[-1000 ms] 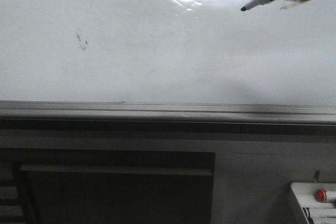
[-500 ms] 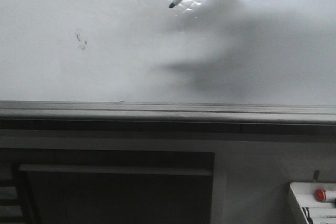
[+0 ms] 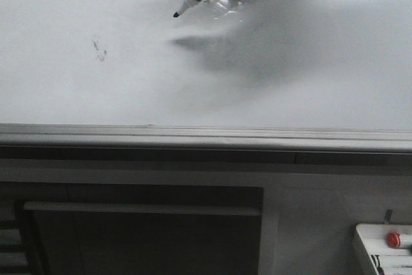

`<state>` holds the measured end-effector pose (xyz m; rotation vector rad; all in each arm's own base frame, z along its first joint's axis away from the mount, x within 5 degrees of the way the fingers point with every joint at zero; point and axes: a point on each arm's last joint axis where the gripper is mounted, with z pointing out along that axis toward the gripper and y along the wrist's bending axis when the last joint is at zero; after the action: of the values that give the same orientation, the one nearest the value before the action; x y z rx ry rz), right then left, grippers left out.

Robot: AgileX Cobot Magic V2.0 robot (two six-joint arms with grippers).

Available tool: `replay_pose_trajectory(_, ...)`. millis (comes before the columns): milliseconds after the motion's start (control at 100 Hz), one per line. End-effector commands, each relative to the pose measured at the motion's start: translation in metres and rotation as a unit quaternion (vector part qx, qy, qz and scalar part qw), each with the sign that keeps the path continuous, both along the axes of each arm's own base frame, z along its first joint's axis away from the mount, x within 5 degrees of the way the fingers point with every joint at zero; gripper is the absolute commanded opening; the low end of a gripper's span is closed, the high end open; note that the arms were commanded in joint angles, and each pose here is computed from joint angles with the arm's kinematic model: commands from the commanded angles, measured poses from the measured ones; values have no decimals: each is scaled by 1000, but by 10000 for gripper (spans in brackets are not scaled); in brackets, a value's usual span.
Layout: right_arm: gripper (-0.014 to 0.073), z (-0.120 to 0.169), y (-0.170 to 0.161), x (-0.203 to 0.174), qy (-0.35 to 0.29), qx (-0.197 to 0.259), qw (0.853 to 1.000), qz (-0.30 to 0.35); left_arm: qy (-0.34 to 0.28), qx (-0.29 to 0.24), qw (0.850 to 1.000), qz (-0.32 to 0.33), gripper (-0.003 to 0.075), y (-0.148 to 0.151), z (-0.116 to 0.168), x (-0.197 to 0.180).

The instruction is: Write number 2 on whiteboard

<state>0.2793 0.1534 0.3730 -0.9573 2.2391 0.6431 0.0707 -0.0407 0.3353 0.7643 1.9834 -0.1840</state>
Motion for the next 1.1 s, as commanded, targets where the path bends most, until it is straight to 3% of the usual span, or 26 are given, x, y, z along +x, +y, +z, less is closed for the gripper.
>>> replay_pose_trajectory(0, -1, 24, -3, -2, -57, 26, 998, -14, -38, -27, 999, 5, 388, -2, 13, 4)
replay_pose_trajectory(520, -1, 11, -20, 17, -43, 2, 997, -57, -42, -29, 999, 5, 388, -2, 14, 4)
replay_pose_trajectory(740, -1, 12, -37, -2, -1, -11, 999, -54, -43, -28, 999, 5, 388, -2, 14, 4)
replay_pose_trajectory(930, -1, -24, -15, -3, 16, -12, 999, -46, -44, -28, 999, 6, 388, -2, 14, 4)
replay_pose_trajectory(1090, -1, -32, 4, 2, -2, -7, 999, -39, -45, -29, 999, 6, 388, -2, 14, 4)
